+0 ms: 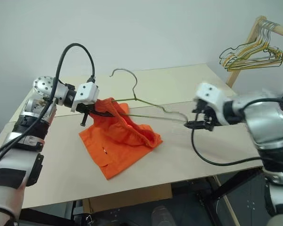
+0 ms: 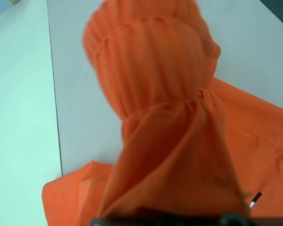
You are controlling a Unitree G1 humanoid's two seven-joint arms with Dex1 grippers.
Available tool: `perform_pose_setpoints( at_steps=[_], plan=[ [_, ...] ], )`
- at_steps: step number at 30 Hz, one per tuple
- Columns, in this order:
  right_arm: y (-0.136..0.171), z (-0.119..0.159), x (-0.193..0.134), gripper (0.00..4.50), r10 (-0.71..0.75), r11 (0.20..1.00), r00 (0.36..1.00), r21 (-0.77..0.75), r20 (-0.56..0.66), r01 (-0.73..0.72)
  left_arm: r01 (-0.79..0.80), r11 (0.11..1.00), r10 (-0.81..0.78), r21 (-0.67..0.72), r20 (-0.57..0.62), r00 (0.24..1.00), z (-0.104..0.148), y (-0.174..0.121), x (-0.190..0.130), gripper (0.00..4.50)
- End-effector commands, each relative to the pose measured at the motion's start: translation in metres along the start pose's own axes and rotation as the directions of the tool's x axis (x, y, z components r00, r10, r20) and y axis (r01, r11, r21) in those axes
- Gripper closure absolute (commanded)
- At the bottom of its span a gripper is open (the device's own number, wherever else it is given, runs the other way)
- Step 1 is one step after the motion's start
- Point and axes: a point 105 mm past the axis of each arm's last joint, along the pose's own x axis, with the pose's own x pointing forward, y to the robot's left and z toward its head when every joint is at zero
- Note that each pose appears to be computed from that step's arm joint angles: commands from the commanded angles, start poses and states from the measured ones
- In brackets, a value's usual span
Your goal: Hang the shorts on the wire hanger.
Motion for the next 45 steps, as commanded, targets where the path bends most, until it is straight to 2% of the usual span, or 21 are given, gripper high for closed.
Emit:
perform_pose_setpoints(
  at_steps=[1,4,7,11,14,19,22,24,27,35,36,41,45],
  plan=[
    [-0.003,-0.007,-0.017,0.04,-0.074,0.997,0.994,0.017,0.076,0.073,-0.069,0.998,0.069,0.011,0.043,0.997,0.012,0.008,-0.012,4.50],
    [0.017,-0.033,-0.007,0.04,-0.072,0.997,0.990,0.020,0.125,0.070,-0.084,0.996,0.085,-0.011,0.048,0.995,0.010,0.007,-0.012,4.50],
    [0.041,-0.047,0.009,0.04,-0.040,0.999,0.989,0.034,0.142,0.035,-0.086,0.996,0.086,-0.015,0.049,0.995,0.009,0.005,-0.011,4.50],
    [0.085,-0.031,0.051,0.04,-0.003,0.995,0.962,0.095,0.273,-0.024,-0.093,0.995,0.094,-0.018,0.061,0.994,0.012,0.003,-0.010,4.50],
    [0.101,-0.015,0.081,0.04,-0.044,0.981,0.940,0.195,0.338,-0.024,-0.102,0.994,0.104,-0.023,0.065,0.992,0.012,0.004,-0.009,4.50],
    [0.123,-0.003,0.120,0.04,-0.052,0.973,0.940,0.228,0.336,-0.028,-0.110,0.994,0.111,-0.024,0.065,0.992,0.012,0.004,-0.010,4.50],
    [0.121,-0.002,0.136,0.04,-0.099,0.963,0.947,0.271,0.306,0.013,-0.115,0.993,0.116,-0.022,0.066,0.991,0.013,0.004,-0.010,4.50],
    [0.118,0.003,0.137,0.40,-0.108,0.949,0.933,0.315,0.343,-0.006,-0.119,0.993,0.120,-0.019,0.065,0.991,0.013,0.005,-0.010,4.50],
    [0.112,0.007,0.132,1.29,-0.137,0.944,0.915,0.329,0.379,0.005,-0.123,0.992,0.124,-0.019,0.064,0.990,0.013,0.004,-0.012,4.50],
    [0.097,0.011,0.116,4.27,-0.188,0.920,0.876,0.392,0.445,-0.002,-0.137,0.990,0.139,-0.028,0.072,0.988,0.010,0.002,-0.011,4.50],
    [0.095,0.009,0.114,4.49,-0.188,0.921,0.876,0.390,0.444,0.000,-0.140,0.990,0.142,-0.033,0.076,0.987,0.009,0.001,-0.011,4.50],
    [0.080,-0.008,0.095,4.49,-0.165,0.925,0.896,0.380,0.413,-0.004,-0.134,0.990,0.138,-0.051,0.093,0.986,0.000,-0.012,-0.016,4.50],
    [0.060,-0.025,0.073,4.49,-0.114,0.944,0.928,0.331,0.354,-0.011,-0.068,0.997,0.070,-0.048,0.046,0.996,-0.016,-0.033,-0.025,4.50]
  ],
)
